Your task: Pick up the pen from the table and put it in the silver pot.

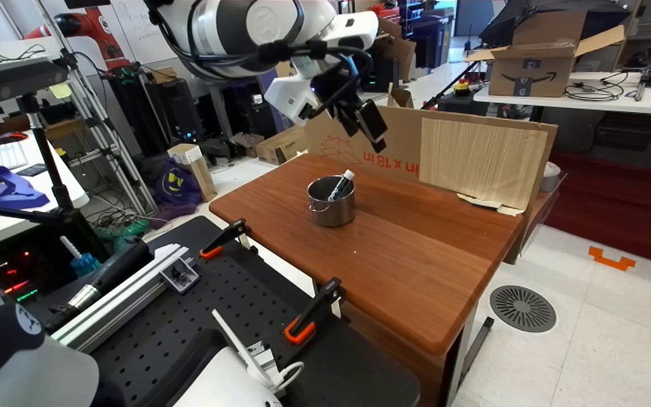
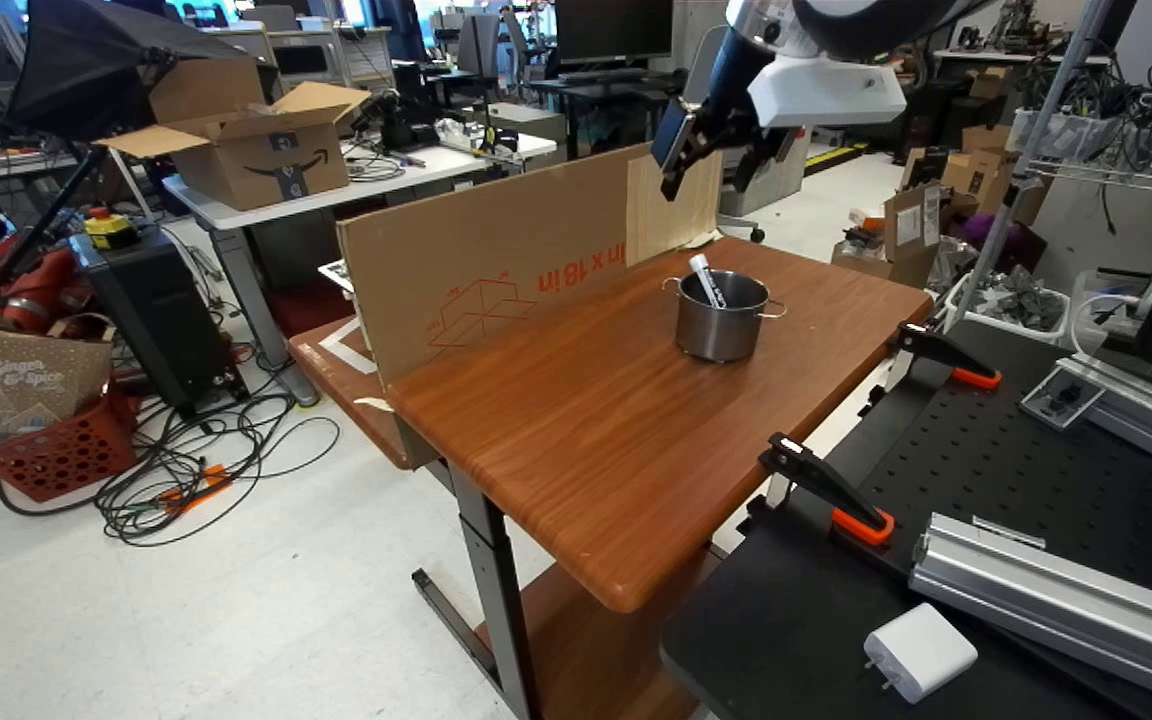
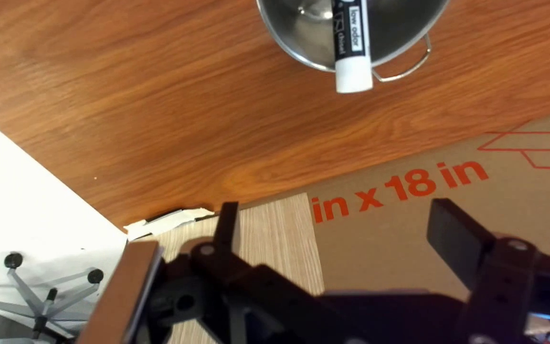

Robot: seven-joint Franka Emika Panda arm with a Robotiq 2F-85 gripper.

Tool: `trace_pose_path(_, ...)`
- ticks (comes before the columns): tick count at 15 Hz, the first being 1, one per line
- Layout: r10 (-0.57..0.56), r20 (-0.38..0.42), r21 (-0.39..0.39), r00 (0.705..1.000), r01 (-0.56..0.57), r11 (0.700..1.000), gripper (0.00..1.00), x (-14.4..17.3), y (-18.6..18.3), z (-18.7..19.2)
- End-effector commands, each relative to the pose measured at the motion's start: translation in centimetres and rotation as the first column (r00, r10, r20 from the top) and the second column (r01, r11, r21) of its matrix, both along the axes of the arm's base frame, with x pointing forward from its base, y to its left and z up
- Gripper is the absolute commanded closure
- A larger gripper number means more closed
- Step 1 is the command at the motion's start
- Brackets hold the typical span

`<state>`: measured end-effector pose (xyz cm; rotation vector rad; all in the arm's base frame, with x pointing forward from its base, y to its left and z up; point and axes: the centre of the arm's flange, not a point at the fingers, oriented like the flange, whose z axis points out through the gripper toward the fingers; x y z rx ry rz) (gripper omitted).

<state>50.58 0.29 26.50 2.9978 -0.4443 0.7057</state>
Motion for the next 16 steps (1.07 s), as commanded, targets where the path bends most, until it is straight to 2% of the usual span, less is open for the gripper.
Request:
trace_pose_path(1,0.006,0.004,0.008,1.0,-0.006,1.0,0.0,-0.25,-0.13,0.61)
trace_pose_path(16,0.014,-0.004,0.017,1.0,-0.014,1.0,0.0,-0.92,-0.2,0.84)
